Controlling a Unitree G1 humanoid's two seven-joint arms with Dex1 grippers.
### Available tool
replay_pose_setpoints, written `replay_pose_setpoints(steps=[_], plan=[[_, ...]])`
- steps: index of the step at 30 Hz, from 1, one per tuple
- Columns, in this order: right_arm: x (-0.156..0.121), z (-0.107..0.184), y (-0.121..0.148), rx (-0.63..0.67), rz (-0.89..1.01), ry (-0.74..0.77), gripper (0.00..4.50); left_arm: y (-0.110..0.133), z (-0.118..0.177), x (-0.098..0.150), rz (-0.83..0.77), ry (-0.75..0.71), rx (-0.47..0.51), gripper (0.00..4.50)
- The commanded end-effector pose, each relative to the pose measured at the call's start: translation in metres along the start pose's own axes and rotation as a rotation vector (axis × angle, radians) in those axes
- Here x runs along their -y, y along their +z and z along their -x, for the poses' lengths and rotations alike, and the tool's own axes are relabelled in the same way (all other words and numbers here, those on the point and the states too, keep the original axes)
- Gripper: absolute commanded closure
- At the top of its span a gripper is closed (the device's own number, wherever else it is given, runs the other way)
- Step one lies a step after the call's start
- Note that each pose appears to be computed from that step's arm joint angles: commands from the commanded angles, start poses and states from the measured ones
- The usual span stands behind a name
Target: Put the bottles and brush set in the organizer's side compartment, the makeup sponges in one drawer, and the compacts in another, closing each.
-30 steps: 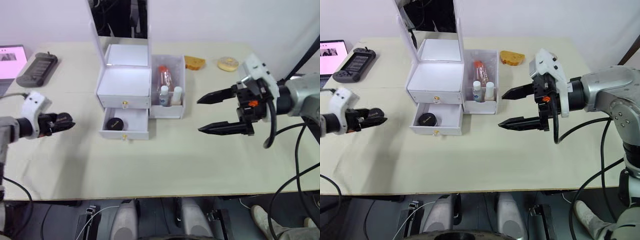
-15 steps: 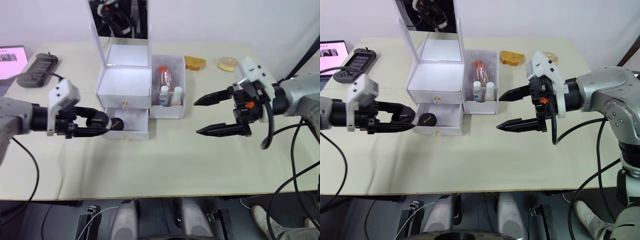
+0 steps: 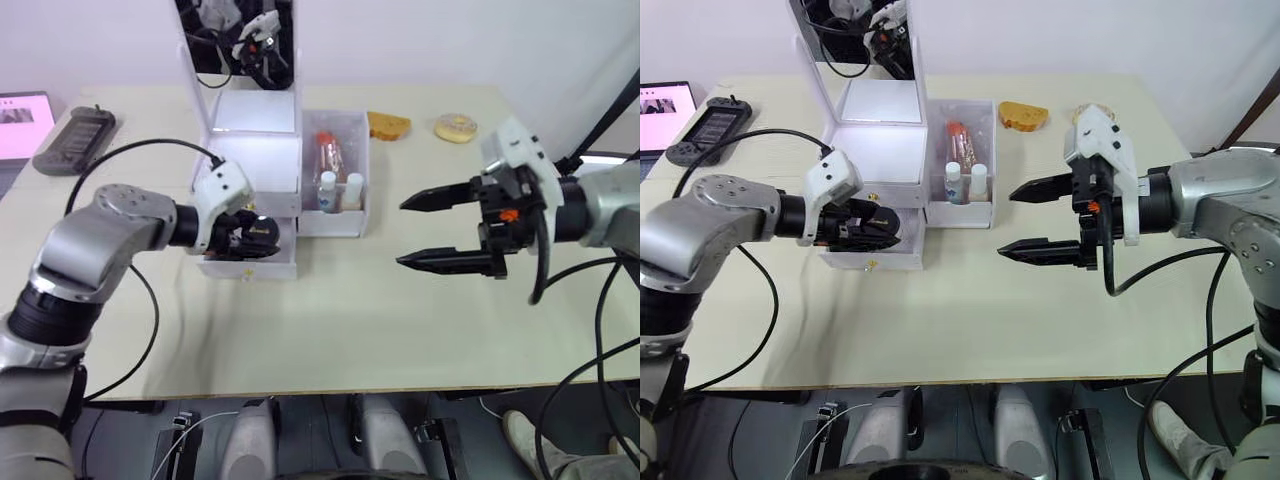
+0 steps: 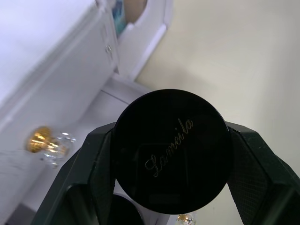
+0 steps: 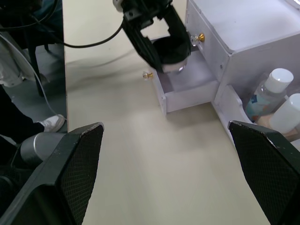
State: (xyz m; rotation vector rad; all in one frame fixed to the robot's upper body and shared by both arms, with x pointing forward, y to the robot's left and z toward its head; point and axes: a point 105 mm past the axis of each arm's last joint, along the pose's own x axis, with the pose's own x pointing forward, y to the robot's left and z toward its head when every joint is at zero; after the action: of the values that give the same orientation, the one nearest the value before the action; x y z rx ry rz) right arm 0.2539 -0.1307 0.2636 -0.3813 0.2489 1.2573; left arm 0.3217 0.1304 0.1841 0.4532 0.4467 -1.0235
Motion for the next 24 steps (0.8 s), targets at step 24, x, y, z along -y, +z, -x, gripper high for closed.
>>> replay_pose_setpoints(steps=[24], plan=[[-0.005, 0.006, 0.012, 0.039, 0.032, -0.039, 0.00, 0.015, -0.015, -0.012, -0.043, 0.091, 0.001, 0.36]])
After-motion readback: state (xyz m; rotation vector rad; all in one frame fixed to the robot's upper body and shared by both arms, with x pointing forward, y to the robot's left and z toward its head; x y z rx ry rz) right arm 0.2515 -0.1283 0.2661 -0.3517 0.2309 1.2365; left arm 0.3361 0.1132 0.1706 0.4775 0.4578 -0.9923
